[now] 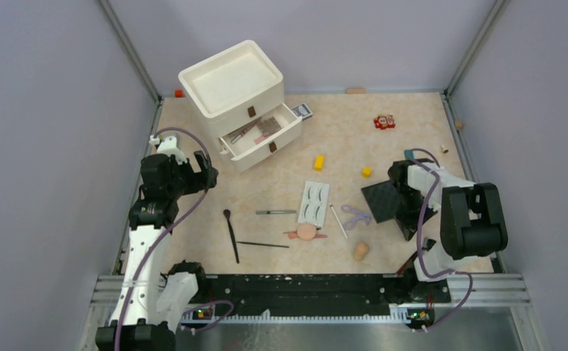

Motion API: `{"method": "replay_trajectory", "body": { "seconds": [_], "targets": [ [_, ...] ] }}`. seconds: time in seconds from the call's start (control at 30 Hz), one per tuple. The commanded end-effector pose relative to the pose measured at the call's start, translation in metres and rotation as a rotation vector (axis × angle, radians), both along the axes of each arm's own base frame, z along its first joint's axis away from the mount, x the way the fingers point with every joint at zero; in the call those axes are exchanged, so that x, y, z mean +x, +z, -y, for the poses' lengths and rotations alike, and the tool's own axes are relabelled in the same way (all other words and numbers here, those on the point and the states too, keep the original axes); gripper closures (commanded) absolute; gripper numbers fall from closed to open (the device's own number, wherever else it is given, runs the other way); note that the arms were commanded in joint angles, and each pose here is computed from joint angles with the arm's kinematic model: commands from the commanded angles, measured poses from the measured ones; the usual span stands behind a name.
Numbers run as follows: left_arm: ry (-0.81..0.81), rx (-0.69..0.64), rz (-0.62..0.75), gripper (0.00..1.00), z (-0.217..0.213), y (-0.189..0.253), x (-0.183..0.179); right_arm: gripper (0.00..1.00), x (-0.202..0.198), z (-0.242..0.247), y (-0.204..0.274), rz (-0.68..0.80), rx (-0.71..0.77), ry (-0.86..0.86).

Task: Organize the makeup
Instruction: Move the makeup at the corner of the board.

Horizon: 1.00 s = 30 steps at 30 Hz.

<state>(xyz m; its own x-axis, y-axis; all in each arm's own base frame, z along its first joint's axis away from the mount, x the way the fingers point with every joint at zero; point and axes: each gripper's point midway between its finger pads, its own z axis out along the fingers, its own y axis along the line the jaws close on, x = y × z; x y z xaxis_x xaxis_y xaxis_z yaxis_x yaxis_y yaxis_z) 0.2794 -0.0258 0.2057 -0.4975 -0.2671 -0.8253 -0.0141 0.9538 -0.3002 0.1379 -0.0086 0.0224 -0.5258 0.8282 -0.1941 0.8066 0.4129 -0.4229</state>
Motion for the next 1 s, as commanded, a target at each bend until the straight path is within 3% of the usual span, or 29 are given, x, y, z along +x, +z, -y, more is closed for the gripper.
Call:
{"method": "replay_trajectory", "body": {
  "seconds": [0.0,0.4,0.7,0.97],
  "targets": [
    [0.001,-0.011,0.039,0.01,0.001,0.009,0.005,1.00,0.011,0.025,0.029,-0.026,-0.186,-0.058],
    [0.008,-0.008,0.038,0.01,0.000,0.009,0.005,1.00,-0.020,0.026,0.023,-0.033,-0.152,-0.187],
    [-0.013,-0.009,0.025,0.01,0.006,0.006,0.006,1.00,-0.039,0.021,0.018,-0.147,-0.151,-0.224],
    [-0.023,-0.004,0.010,0.01,0.010,0.003,0.006,1.00,-0.042,0.022,0.016,-0.165,-0.176,-0.253]
  ]
}}
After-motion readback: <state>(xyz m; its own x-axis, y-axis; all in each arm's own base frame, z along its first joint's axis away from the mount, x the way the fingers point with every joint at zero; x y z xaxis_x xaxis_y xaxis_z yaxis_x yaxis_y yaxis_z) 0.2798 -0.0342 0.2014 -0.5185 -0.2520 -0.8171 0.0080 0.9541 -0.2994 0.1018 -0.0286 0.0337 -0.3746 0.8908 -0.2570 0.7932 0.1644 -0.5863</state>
